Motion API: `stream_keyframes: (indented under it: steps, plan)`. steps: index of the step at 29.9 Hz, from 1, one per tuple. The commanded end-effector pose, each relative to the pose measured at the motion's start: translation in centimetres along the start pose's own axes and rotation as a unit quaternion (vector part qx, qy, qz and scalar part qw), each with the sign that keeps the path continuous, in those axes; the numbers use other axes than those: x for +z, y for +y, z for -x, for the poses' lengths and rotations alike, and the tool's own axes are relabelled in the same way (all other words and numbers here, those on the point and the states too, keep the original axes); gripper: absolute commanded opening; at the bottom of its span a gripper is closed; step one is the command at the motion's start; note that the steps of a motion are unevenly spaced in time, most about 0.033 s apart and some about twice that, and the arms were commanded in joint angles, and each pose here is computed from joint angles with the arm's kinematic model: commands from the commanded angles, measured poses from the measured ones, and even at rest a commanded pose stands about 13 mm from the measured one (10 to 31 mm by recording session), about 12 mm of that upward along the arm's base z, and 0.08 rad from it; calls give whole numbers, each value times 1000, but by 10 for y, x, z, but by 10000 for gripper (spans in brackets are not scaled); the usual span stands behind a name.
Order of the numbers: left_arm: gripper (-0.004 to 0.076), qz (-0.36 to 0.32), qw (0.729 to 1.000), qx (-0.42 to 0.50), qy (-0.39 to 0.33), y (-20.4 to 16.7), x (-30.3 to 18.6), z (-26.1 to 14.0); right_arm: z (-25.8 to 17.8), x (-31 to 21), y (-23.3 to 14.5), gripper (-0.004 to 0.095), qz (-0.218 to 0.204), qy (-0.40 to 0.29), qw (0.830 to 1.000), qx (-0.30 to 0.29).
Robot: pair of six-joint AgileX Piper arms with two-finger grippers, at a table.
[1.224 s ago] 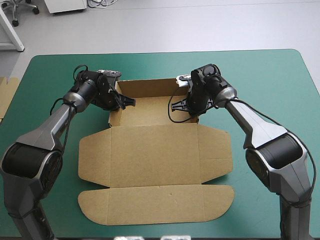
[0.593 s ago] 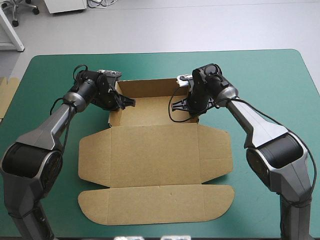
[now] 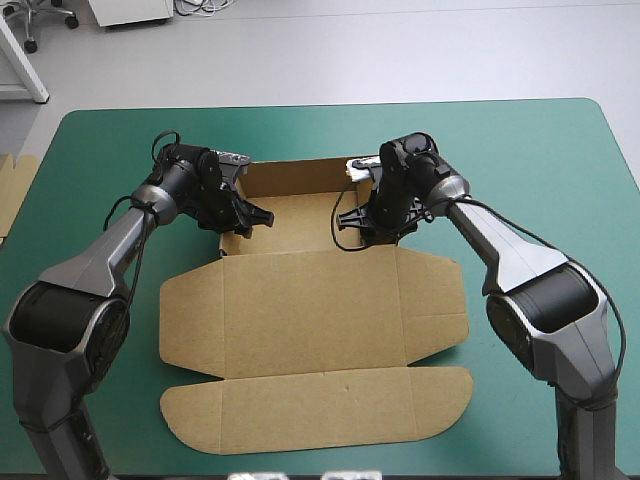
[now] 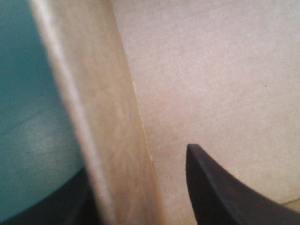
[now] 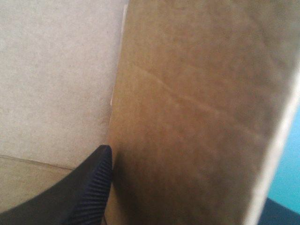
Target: Fold the box
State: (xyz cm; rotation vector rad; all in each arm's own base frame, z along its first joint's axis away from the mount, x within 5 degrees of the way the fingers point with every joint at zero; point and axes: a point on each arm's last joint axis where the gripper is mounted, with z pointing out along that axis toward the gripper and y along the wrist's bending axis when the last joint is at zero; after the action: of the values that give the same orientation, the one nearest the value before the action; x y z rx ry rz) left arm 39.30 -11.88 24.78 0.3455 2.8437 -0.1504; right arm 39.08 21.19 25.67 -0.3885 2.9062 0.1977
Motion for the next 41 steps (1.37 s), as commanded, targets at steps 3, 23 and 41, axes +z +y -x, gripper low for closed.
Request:
stream_keyframes:
  steps: [3,23,41]
  plan:
    - [368,-17,997,0,-75,-9,-48,17,3,-41,1,496,13,-45,999,-5]
    - [368,9,996,15,-91,-7,-74,26,17,-77,3,496,6,-114,993,-23]
    - [368,10,993,18,-113,-9,-107,33,12,-122,-31,496,18,-160,987,19]
